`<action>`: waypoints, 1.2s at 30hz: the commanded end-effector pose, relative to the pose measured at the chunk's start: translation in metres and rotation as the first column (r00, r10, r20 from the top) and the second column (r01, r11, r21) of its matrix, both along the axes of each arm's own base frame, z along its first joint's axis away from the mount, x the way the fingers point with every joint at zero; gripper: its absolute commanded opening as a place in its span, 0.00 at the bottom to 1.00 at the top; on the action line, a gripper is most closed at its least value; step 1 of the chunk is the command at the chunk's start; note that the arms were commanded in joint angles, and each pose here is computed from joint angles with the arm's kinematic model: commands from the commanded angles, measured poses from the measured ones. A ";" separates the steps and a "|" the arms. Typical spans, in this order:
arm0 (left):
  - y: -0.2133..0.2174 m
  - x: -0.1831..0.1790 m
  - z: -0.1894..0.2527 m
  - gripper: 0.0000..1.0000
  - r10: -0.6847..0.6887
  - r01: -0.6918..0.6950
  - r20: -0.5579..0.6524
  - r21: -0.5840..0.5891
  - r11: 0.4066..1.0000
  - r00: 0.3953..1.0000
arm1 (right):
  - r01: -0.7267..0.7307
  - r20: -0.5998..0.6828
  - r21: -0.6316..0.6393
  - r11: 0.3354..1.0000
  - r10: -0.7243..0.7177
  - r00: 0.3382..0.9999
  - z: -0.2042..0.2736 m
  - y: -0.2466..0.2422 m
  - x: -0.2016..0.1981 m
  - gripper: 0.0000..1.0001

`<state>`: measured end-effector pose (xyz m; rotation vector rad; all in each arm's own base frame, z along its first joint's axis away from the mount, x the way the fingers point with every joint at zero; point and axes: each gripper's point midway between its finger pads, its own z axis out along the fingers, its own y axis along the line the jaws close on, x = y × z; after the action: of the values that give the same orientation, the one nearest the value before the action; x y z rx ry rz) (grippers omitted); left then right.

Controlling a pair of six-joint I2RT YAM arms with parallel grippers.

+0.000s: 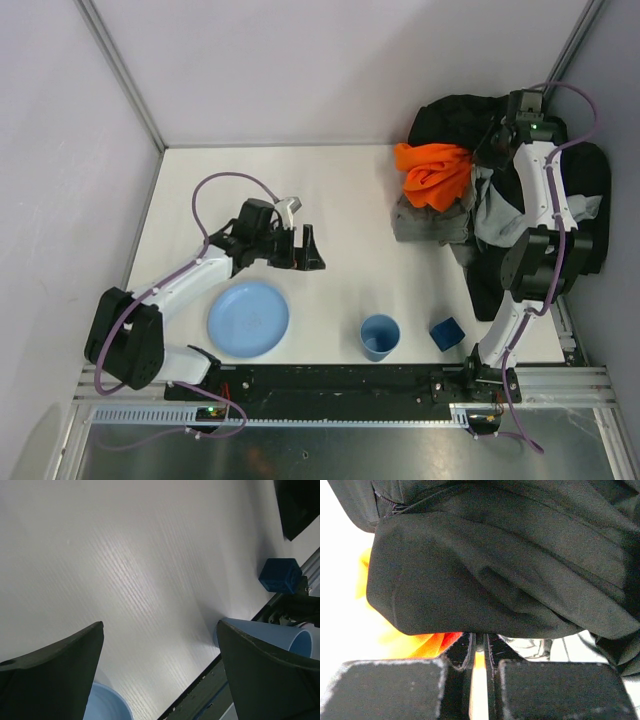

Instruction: Pick out a specific cloth from the pile

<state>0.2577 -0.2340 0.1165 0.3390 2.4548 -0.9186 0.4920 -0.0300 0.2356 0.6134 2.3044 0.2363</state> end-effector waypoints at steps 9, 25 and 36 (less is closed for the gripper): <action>-0.045 0.031 0.053 1.00 -0.059 0.068 0.066 -0.140 0.988 0.996 | 0.258 -0.094 0.060 0.964 -0.252 0.963 -0.073 -0.078 0.013 0.00; -0.098 0.043 0.056 1.00 -0.099 0.092 -0.009 -0.281 0.955 0.995 | 0.377 -0.348 0.206 0.903 -0.293 0.891 -0.204 -0.097 -0.055 0.00; -0.130 0.067 0.034 1.00 -0.099 0.067 -0.080 -0.338 0.939 0.992 | 0.356 -0.359 0.205 0.912 -0.268 0.894 -0.212 -0.093 -0.063 0.00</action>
<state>0.3097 -0.3417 0.1318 0.2816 2.3951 -1.3081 0.4738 -0.0995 0.0900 1.0737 2.3064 0.5183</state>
